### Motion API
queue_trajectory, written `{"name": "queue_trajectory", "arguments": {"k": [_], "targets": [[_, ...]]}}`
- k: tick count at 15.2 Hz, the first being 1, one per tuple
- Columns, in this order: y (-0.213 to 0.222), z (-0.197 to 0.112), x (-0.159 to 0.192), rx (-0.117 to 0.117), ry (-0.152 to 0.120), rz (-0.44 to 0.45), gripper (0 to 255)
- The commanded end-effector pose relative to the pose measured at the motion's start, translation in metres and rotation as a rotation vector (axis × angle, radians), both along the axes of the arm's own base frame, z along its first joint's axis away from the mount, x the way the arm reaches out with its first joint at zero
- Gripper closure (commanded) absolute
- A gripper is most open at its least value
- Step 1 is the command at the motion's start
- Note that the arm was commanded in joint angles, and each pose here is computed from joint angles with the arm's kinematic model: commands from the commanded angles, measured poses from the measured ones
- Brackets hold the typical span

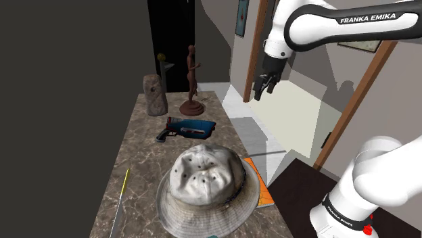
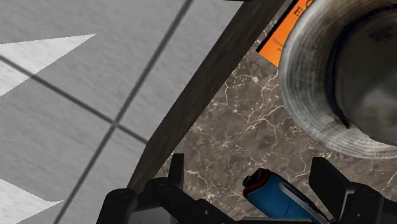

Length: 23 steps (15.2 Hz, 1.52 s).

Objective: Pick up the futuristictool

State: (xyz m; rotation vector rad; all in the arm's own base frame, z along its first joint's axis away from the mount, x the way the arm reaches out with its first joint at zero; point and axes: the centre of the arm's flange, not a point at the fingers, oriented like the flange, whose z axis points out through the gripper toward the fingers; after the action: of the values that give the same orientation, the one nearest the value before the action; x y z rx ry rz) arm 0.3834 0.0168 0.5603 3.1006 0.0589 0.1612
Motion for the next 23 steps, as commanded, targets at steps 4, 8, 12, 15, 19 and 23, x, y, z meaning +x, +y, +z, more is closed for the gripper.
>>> {"name": "queue_trajectory", "arguments": {"k": [4,8,12,15,19,23], "targets": [[0.015,-0.036,0.047,0.005,-0.041,0.129,0],[0.032,-0.062,0.084,0.010,-0.071,0.230,0],[0.053,-0.087,0.120,0.014,-0.101,0.332,0],[0.071,-0.105,0.146,0.017,-0.124,0.408,0],[0.098,-0.128,0.179,0.022,-0.155,0.509,0],[0.128,-0.149,0.210,0.026,-0.185,0.611,0]]}}
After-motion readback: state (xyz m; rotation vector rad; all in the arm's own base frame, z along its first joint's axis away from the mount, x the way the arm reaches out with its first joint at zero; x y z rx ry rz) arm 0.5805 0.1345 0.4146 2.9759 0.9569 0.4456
